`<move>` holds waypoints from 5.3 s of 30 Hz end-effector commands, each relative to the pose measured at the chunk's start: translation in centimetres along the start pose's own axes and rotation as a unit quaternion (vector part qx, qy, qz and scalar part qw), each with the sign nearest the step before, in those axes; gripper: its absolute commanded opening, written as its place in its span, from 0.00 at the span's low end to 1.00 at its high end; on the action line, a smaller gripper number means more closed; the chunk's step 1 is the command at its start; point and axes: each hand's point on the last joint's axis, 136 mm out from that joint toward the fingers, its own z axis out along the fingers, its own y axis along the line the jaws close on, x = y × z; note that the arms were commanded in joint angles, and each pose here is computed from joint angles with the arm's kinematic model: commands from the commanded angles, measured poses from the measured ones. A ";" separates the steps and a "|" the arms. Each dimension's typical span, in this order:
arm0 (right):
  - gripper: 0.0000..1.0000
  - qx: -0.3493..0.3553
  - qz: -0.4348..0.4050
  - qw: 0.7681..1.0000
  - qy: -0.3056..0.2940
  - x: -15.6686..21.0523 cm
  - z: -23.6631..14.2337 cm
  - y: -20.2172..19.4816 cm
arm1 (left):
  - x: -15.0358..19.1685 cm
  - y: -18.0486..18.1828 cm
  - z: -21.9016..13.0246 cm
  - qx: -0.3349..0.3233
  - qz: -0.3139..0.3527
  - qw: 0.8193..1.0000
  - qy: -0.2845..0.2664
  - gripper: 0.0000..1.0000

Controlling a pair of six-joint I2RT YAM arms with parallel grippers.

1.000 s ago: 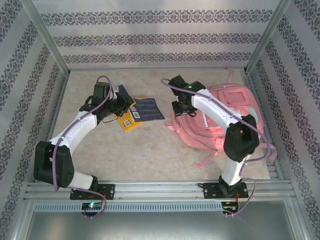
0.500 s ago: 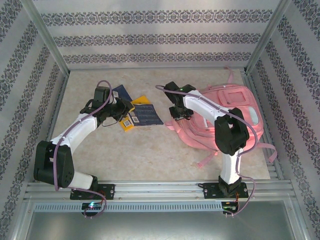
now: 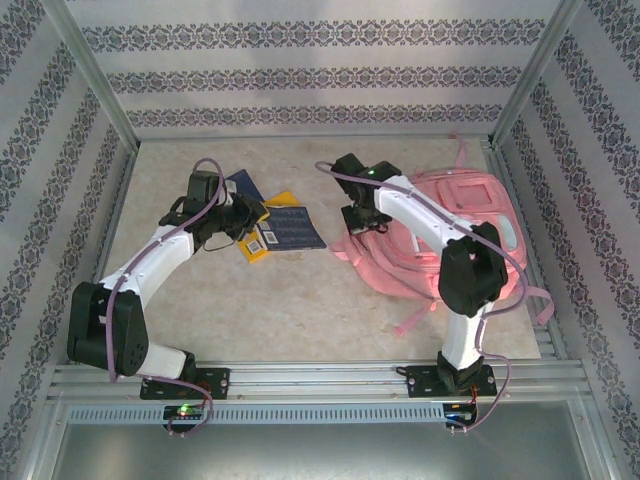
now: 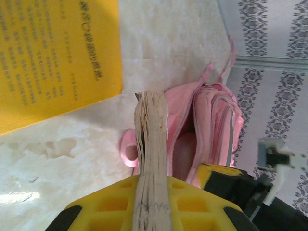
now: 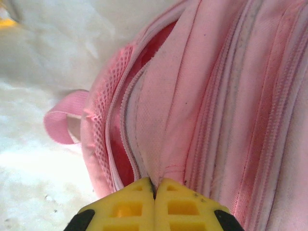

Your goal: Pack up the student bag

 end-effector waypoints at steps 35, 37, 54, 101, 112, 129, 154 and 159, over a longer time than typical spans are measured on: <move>0.00 -0.285 0.172 0.920 -0.208 -1.8 -19.2 -4.1 | 10.1 -15.7 12.8 0.175 0.057 0.965 0.189 0.00; 0.00 -0.294 0.183 0.914 -0.211 -2.3 -19.2 -3.9 | 10.4 -15.9 13.9 0.179 0.053 0.964 0.188 0.00; 0.00 -0.307 0.254 0.890 -0.221 -4.4 -16.9 -3.4 | 15.7 -17.3 25.4 0.231 0.027 0.955 0.186 0.52; 0.00 -0.286 0.272 0.894 -0.211 -4.0 -14.9 -5.0 | 15.8 -12.3 24.6 0.113 0.070 0.961 0.244 0.00; 0.00 -0.249 0.273 0.905 -0.210 -3.9 -14.1 -6.2 | 14.7 -12.3 22.4 0.095 0.120 0.960 0.235 0.66; 0.00 -0.199 0.210 0.943 -0.165 -2.4 -10.6 -5.0 | 8.5 -7.7 11.7 -0.042 0.239 0.959 0.148 0.69; 0.40 -0.130 0.052 0.970 -0.197 3.9 -10.7 1.5 | -3.4 8.2 8.3 -0.282 0.199 0.937 0.054 0.67; 0.38 -0.166 0.052 0.968 -0.181 7.0 -11.1 2.0 | -4.4 10.2 9.3 -0.328 0.211 0.919 0.061 0.68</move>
